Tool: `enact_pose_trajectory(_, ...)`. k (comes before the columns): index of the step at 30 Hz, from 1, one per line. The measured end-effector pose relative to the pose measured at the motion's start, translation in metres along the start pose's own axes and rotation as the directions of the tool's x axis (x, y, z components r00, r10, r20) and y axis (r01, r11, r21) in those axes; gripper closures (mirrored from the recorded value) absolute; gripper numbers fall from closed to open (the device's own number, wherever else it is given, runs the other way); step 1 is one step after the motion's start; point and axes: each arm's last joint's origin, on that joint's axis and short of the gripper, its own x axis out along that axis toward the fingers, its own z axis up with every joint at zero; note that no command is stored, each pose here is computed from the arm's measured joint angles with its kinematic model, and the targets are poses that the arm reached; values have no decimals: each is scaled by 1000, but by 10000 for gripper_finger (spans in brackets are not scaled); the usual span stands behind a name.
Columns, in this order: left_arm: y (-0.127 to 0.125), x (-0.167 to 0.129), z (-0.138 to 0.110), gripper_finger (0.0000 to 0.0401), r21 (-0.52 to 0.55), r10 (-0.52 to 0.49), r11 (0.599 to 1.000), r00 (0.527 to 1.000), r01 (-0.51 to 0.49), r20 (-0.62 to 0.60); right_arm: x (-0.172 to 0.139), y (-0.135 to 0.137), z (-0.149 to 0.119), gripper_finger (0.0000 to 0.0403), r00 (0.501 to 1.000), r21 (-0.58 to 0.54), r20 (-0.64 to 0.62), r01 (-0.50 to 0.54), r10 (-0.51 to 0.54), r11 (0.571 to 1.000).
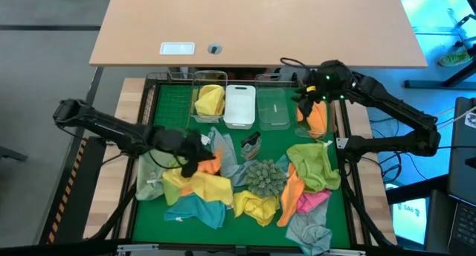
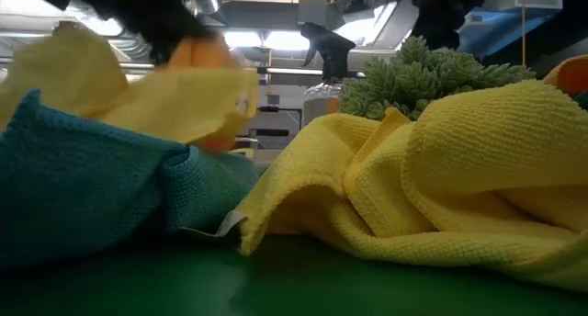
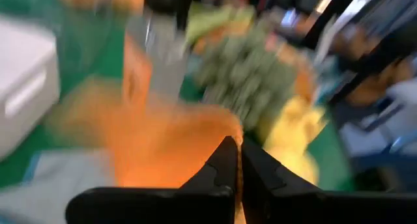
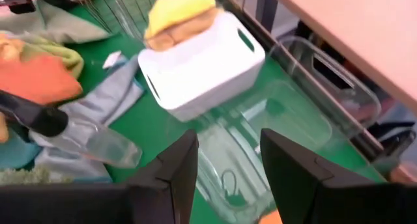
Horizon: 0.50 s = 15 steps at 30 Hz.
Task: Sort microfiber towel by color & place in baskets
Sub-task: Put the left orange microfiber towel into the right transparent bin
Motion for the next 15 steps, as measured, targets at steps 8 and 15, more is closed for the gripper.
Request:
enact_pose_trajectory(8,-12,-31,33,400,47,-128,992,947,119,296,0,0,3,237,999,-5,32,-2,2,1000)
enact_pose_trajectory(15,-18,-49,55,401,158,-203,977,829,140,521,3,2,4,237,997,-7,25,-73,73,997)
